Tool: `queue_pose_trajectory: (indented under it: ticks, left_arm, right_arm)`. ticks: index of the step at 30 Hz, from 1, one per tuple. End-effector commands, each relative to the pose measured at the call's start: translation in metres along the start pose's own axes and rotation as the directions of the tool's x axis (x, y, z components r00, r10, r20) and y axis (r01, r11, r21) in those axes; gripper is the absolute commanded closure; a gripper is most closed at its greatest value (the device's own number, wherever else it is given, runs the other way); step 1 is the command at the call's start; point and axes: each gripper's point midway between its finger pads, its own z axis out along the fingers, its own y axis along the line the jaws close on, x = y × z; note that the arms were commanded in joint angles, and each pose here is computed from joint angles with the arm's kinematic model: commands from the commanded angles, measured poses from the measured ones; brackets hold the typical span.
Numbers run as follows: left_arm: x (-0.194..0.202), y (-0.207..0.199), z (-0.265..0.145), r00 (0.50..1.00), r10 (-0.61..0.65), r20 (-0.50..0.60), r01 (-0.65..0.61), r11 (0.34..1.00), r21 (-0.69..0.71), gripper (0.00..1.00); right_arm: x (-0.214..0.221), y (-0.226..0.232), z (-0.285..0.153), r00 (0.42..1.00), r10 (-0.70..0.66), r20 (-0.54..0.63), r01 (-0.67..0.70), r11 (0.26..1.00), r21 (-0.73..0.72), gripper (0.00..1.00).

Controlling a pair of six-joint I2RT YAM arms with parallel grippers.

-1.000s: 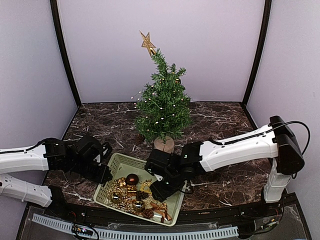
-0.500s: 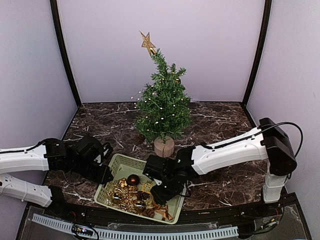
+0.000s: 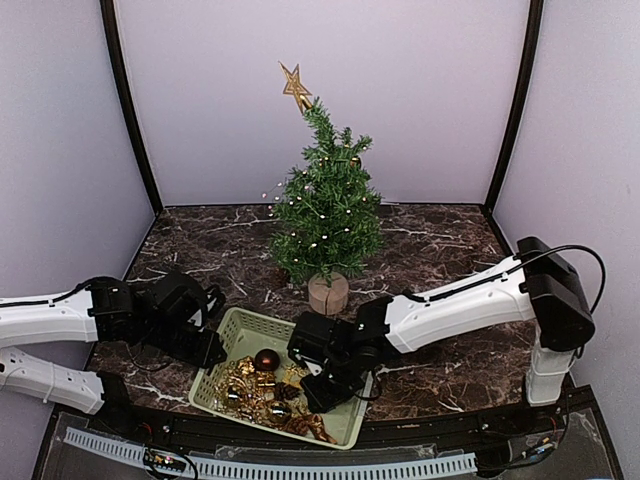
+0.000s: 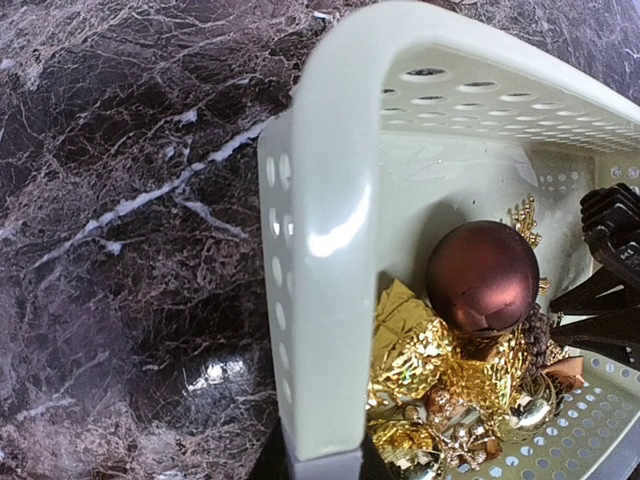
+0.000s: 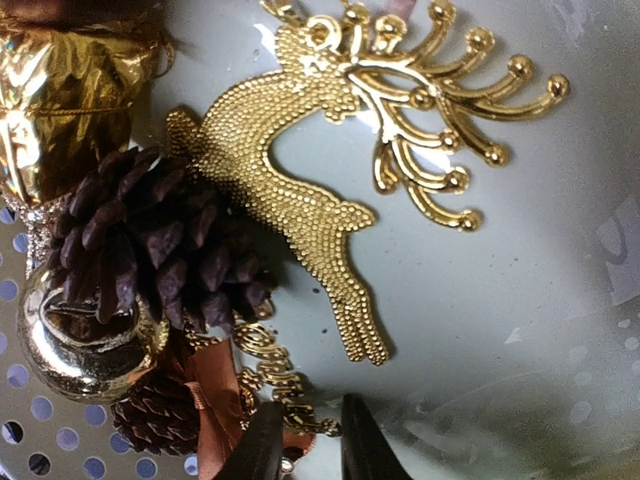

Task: Decorate the small christmas tree
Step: Pick up the words ornament from the bin.

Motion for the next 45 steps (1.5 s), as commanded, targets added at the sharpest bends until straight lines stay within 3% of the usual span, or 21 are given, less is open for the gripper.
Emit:
queue_pose_trajectory:
  ticks: [1,6,13,20,26,33,40,45]
  left_arm:
    - [-0.010,-0.004,0.000,0.998,-0.030,0.051,0.029,0.999,0.018,0.97]
    - [-0.008,-0.002,0.001,0.998,-0.035,0.048,0.034,0.999,0.014,0.97]
    - [-0.005,0.005,0.000,0.997,-0.064,0.049,0.065,0.998,-0.010,0.94]
    - [0.002,0.015,-0.001,0.992,-0.119,0.040,0.120,0.992,-0.042,0.80]
    - [0.002,0.013,-0.006,0.990,-0.131,0.044,0.133,0.991,-0.028,0.60]
    - [0.001,0.008,-0.010,0.991,-0.128,0.048,0.128,0.992,0.003,0.53]
    - [-0.006,-0.012,-0.015,0.994,-0.079,0.081,0.068,0.990,0.121,0.42]
    - [0.002,-0.014,-0.009,0.996,-0.073,0.045,0.067,0.988,0.137,0.42]
  right_arm:
    - [0.008,-0.007,0.000,0.998,0.067,-0.012,-0.067,0.998,-0.018,0.85]
    - [0.000,-0.010,-0.005,0.992,0.122,0.038,-0.120,0.991,-0.058,0.99]
    - [-0.019,-0.021,-0.037,0.973,0.169,0.158,-0.156,0.984,-0.089,1.00]
    - [-0.025,-0.039,-0.087,0.954,0.110,0.277,-0.110,0.994,-0.018,1.00]
    - [-0.024,-0.039,-0.112,0.944,0.032,0.327,-0.035,0.999,0.002,1.00]
    - [-0.023,-0.036,-0.102,0.942,-0.005,0.335,0.008,1.000,-0.008,1.00]
    - [-0.032,-0.005,-0.089,0.898,-0.171,0.405,0.164,0.985,0.053,1.00]
    - [-0.036,0.001,-0.069,0.901,-0.208,0.381,0.193,0.978,0.079,1.00]
